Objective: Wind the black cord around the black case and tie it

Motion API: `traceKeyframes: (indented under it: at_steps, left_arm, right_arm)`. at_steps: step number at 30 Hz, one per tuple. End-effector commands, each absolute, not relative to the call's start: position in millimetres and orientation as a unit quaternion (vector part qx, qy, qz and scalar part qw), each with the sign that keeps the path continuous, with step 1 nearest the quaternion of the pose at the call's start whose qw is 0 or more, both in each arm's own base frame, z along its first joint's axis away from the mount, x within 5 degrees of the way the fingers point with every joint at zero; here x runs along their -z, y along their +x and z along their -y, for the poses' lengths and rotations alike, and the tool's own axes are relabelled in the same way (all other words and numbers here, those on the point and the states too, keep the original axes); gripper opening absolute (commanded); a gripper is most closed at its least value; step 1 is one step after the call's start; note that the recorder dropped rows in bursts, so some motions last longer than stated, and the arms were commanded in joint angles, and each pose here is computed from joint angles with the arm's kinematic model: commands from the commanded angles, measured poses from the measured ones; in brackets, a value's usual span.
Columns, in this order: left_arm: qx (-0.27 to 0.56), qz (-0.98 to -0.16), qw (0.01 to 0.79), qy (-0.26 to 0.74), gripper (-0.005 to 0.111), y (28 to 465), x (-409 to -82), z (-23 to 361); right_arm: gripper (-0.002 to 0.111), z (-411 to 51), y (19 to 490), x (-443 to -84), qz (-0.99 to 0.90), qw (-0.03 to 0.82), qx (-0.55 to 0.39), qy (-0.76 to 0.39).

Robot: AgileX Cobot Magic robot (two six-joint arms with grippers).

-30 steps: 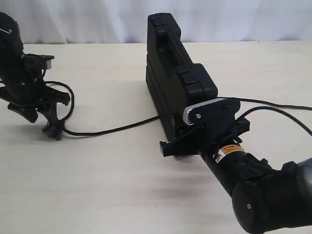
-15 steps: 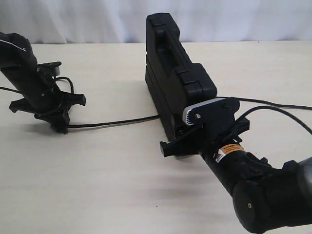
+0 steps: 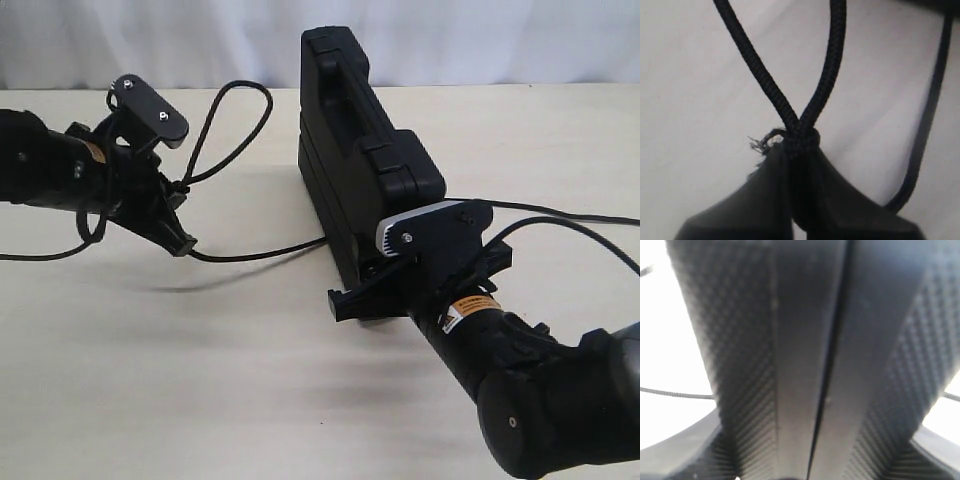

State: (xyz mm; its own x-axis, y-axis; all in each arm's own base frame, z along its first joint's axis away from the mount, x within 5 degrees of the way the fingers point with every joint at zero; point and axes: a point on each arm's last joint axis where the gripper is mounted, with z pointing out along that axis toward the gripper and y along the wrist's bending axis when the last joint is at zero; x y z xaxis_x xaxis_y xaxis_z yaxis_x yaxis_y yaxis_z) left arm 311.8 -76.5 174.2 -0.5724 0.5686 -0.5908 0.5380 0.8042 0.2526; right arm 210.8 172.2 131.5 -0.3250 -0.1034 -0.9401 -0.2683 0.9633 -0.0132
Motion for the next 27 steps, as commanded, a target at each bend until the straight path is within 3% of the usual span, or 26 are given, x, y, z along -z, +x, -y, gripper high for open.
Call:
traceKeyframes:
  at_steps: [1, 3, 5, 12, 19, 24, 27]
  left_arm:
    - [-0.017, -0.857, 0.353, 0.376, 0.0, 288, -209, 91]
    - [-0.032, -0.811, 0.333, 0.481, 0.0, 270, -223, 98]
    - [-0.03, -0.796, 0.323, 0.512, 0.0, 259, -232, 99]
    - [-0.04, -0.775, 0.319, 0.545, 0.0, 258, -235, 99]
    - [-0.035, -0.773, 0.31, 0.552, 0.0, 285, -233, 110]
    - [0.027, -0.777, 0.339, 0.53, 0.0, 305, -241, 128]
    - [0.057, -0.776, 0.337, 0.53, 0.0, 311, -229, 135]
  right_arm:
    - [0.004, -168, 210, -124, -0.827, 0.548, -0.064, -0.11]
    - [0.004, -168, 211, -124, -0.826, 0.55, -0.064, -0.109]
    - [0.004, -168, 211, -124, -0.825, 0.551, -0.064, -0.109]
    - [0.004, -169, 210, -123, -0.824, 0.548, -0.055, -0.13]
    - [0.004, -172, 209, -122, -0.816, 0.543, -0.03, -0.197]
    - [0.004, -172, 209, -122, -0.8, 0.541, 0.01, -0.258]
    - [0.005, -173, 207, -118, -0.798, 0.525, 0.024, -0.297]
